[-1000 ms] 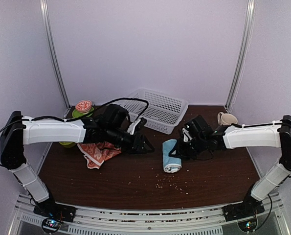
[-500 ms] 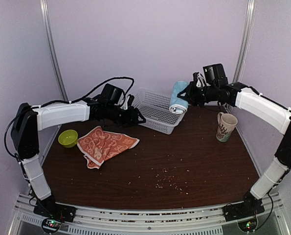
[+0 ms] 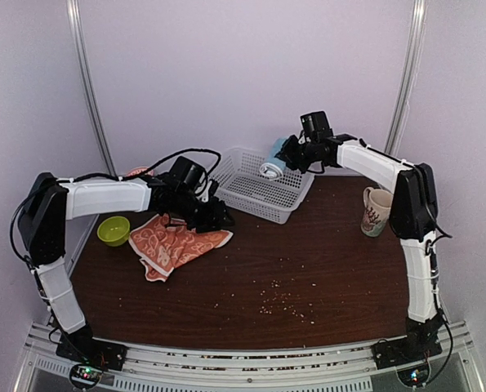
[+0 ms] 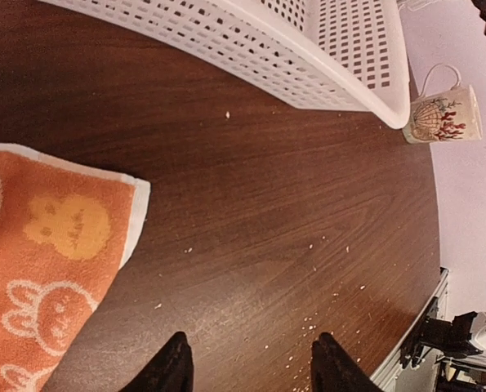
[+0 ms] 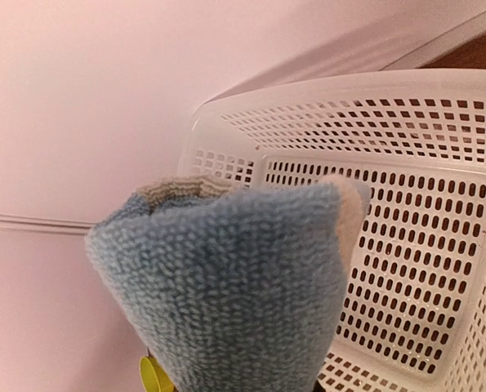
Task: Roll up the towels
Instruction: Move the bin to the corner of the board.
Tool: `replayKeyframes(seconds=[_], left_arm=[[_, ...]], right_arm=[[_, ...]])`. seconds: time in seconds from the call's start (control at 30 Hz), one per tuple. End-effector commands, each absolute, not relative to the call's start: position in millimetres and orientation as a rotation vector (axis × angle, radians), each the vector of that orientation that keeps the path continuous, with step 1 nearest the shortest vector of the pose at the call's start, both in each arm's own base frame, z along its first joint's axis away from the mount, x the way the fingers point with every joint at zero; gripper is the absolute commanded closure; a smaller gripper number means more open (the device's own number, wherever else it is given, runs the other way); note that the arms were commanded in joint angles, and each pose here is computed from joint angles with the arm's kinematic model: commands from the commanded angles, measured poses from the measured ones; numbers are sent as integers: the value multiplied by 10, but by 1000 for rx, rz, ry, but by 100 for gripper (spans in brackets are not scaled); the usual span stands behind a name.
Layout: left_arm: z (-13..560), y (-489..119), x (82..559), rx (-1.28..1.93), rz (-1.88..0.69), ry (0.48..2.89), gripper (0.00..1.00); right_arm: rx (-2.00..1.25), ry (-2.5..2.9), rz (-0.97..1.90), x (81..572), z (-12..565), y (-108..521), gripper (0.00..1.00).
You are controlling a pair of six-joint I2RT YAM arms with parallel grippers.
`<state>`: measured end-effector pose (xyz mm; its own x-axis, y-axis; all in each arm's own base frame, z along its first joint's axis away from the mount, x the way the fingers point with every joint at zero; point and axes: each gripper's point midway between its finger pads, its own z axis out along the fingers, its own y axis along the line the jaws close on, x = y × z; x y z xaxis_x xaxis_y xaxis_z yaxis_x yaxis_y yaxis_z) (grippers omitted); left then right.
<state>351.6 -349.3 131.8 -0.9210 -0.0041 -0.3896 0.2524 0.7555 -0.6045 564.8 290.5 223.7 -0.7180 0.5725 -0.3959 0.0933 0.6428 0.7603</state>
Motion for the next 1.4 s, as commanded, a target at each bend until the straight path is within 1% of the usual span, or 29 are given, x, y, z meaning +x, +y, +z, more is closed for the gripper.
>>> replayKeyframes(seconds=[0.0, 0.13, 0.23, 0.4, 0.47, 0.6, 0.83, 1.0, 1.1, 1.37], left_arm=[[1408, -3362, 3498, 176, -934, 2565, 49], [1376, -3298, 3470, 176, -910, 2575, 49], [1367, -3256, 3452, 179, -893, 2580, 49], [1393, -3180, 3454, 179, -863, 2573, 49], [1411, -3163, 3461, 180, -853, 2568, 49], [1456, -3137, 3479, 178, -839, 2554, 49], [1441, -3141, 3475, 182, -842, 2557, 49], [1432, -3153, 3463, 187, -852, 2557, 49], [1435, -3141, 3454, 191, -846, 2559, 49], [1374, -3174, 3428, 196, -872, 2575, 49]], right_arm=[[647, 2150, 1005, 5953, 2199, 2899, 98], [696, 2180, 971, 6071, 1913, 2923, 98], [707, 2244, 917, 6070, 1690, 2905, 98], [674, 2403, 761, 5857, 1303, 2757, 98], [665, 2448, 686, 5748, 1162, 2628, 98], [703, 2492, 624, 5565, 963, 2348, 98], [683, 2527, 504, 5370, 1041, 1949, 99], [664, 2515, 461, 5379, 1245, 1778, 99], [658, 2535, 414, 5366, 1266, 1669, 99], [657, 2488, 539, 5618, 1458, 1853, 98]])
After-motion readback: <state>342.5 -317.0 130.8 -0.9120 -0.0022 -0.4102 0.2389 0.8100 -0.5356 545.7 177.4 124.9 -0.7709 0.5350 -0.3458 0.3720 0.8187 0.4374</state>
